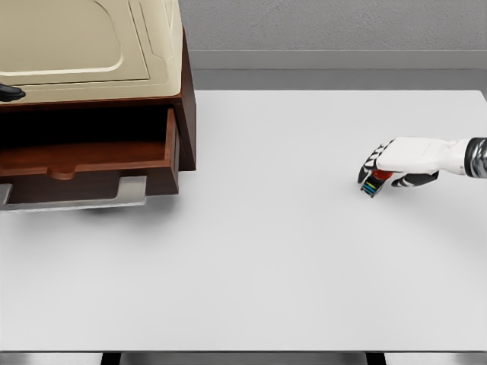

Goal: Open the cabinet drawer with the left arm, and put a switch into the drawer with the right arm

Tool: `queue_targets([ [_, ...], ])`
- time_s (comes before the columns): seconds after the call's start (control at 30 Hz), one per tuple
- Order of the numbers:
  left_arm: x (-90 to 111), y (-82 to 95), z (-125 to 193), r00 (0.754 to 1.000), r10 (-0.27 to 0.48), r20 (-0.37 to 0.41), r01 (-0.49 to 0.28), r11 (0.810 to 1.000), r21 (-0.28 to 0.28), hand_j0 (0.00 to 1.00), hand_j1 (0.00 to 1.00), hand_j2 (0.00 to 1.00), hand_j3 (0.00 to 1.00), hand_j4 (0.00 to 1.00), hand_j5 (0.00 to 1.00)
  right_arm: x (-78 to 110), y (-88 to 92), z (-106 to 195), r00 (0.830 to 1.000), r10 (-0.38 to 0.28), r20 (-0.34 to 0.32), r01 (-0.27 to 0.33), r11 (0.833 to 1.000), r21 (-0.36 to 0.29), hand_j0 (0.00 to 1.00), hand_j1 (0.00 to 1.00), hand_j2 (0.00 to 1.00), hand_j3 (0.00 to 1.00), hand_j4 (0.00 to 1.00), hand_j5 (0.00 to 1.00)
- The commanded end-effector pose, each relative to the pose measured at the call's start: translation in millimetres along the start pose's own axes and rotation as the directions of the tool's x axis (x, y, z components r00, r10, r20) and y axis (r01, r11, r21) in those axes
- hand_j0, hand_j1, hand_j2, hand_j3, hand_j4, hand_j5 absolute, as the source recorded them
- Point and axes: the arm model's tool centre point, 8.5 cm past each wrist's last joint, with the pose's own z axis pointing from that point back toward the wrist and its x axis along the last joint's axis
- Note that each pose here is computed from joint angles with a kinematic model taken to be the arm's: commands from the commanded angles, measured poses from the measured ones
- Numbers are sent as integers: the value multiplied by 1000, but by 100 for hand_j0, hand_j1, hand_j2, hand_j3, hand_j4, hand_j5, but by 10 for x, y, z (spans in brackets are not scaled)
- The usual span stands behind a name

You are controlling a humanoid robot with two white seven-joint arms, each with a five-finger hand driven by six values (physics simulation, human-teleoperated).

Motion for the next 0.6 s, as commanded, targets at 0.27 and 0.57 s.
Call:
queue_targets([
  [0.27, 2, 6, -2, 1000, 8, 4, -8, 1000, 6, 100, 100, 100, 100, 100, 100, 10, 15, -13, 1000, 0, 4, 0, 1000, 6, 53, 53, 53, 53, 53, 53],
  [0.57, -2, 2, -2, 1000, 9, 3, -9, 1000, 5, 100, 100, 100, 100, 100, 100, 17, 15, -22, 1000, -3, 8, 3, 1000, 4, 49, 49, 49, 49, 49, 49],
])
